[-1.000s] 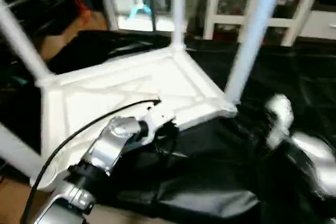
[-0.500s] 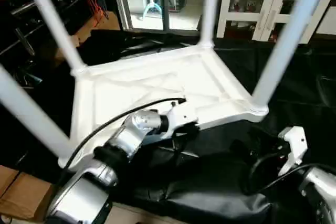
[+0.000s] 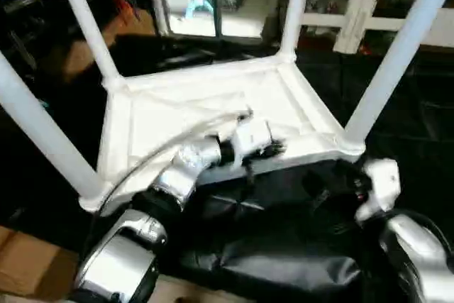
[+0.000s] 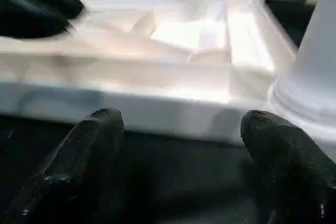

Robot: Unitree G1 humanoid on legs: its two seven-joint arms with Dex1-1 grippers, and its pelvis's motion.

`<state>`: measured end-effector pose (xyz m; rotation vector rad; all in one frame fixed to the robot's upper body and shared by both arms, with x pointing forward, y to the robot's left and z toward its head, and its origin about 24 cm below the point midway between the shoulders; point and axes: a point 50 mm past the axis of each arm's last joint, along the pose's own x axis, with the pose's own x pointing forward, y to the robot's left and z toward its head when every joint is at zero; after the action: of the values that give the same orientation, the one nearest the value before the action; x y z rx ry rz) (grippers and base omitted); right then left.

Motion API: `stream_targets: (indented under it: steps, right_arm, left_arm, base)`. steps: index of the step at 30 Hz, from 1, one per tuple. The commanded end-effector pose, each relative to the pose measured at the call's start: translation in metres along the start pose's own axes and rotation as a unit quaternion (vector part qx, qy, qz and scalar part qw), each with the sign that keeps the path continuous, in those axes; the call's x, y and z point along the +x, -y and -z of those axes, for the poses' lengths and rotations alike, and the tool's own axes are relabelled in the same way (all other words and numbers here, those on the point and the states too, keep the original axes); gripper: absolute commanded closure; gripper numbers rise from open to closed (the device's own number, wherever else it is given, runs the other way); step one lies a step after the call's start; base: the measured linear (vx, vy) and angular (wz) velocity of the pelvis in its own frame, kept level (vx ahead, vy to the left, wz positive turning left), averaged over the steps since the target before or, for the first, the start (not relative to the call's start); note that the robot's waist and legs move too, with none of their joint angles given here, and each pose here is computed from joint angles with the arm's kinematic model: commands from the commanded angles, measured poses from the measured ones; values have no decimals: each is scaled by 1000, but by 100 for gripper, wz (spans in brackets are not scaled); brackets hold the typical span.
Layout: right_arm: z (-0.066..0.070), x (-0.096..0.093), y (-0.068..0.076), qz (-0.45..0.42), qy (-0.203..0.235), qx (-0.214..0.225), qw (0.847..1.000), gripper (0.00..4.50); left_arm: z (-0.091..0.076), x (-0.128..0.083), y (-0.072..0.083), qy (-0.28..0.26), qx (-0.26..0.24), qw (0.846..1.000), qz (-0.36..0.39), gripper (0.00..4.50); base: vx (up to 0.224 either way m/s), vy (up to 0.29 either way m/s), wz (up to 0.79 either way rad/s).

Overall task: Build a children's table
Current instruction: Rotate leg to tighten

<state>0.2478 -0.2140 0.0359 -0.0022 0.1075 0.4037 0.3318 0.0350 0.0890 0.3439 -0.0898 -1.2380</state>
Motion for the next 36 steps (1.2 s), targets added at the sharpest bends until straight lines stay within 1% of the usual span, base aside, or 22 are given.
stream_targets:
  steps: [1, 6, 8, 9, 10, 11, 12, 13, 14, 17, 19, 21, 23, 24, 25, 26, 29, 30, 32, 33, 34, 36]
  right_arm:
    - [-1, 4, 2, 14, 2, -8, 1000, 51]
    - [-13, 19, 6, 43, 28, -10, 999, 51]
    - [-21, 29, 1, 23, 44, -7, 999, 51]
    - [-24, 32, -2, 8, 51, -4, 999, 51]
    - [-24, 32, -2, 8, 51, -4, 999, 51]
    - [-29, 39, -8, -18, 61, -1, 998, 51]
    - [-30, 41, -10, -26, 64, -1, 998, 51]
    - [-38, 51, -18, -62, 79, -2, 995, 51]
    - [-41, 55, -20, -69, 84, -5, 994, 51]
    - [-53, 69, -13, -31, 100, -29, 994, 51]
    - [-61, 73, -5, 1, 119, -24, 993, 51]
    - [-63, 70, -5, -3, 133, -13, 991, 51]
    - [-58, 60, -10, -22, 143, -15, 989, 25]
    - [-57, 56, -11, -27, 146, -14, 989, 25]
    - [-53, 46, -15, -36, 157, -12, 987, 13]
    - [-51, 41, -17, -40, 164, -11, 986, 13]
    - [-46, 25, -23, -52, 179, -6, 982, 0]
    - [-45, 14, -25, -49, 195, -8, 980, 0]
    - [-51, 2, -24, -27, 224, -20, 974, 0]
    - [-57, -6, -20, -2, 245, -37, 969, 0]
    - [-61, -10, -18, 14, 257, -50, 965, 0]
    - [-66, -14, -14, 37, 269, -67, 960, 0]
  left_arm:
    - [-2, -8, 1, 22, -21, 1000, 1, 343]
    - [-13, -32, 8, 43, -35, 998, -40, 297]
    - [-11, -58, 13, 19, -50, 995, -79, 297]
    - [-9, -67, 16, 12, -61, 994, -88, 277]
    - [-9, -67, 16, 12, -61, 994, -88, 268]
    - [-8, -78, 23, 0, -77, 993, -90, 268]
    - [-8, -81, 26, -4, -81, 993, -89, 268]
    - [-11, -93, 38, -16, -103, 991, -85, 268]
    - [-12, -96, 42, -16, -110, 990, -85, 268]
    - [-15, -108, 57, -29, -136, 986, -95, 268]
    - [-16, -118, 64, -37, -154, 980, -119, 268]
    - [-17, -128, 68, -30, -168, 973, -156, 268]
    - [-19, -144, 69, -3, -169, 956, -240, 240]
    - [-20, -148, 70, 3, -165, 951, -262, 240]
    - [-21, -159, 74, 13, -161, 937, -308, 229]
    - [-21, -163, 76, 14, -161, 931, -327, 229]
    - [-26, -170, 89, 24, -166, 923, -347, 194]
    - [-29, -176, 93, 33, -156, 915, -371, 194]
    - [-33, -189, 92, 53, -122, 889, -438, 186]
    - [-36, -204, 88, 64, -81, 853, -511, 159]
    - [-37, -214, 88, 68, -61, 831, -549, 151]
    - [-36, -219, 90, 61, -47, 820, -567, 147]
  base:
    - [0, 0, 0]
    - [0, 0, 0]
    - [0, 0, 0]
    - [0, 0, 0]
    - [0, 0, 0]
    - [0, 0, 0]
    - [0, 0, 0]
    - [0, 0, 0]
    - [0, 0, 0]
    - [0, 0, 0]
    - [0, 0, 0]
    - [0, 0, 0]
    - [0, 0, 0]
    - [0, 0, 0]
    - [0, 0, 0]
    - [0, 0, 0]
    - [0, 0, 0]
    - [0, 0, 0]
    - [0, 0, 0]
    - [0, 0, 0]
    - [0, 0, 0]
    - [0, 0, 0]
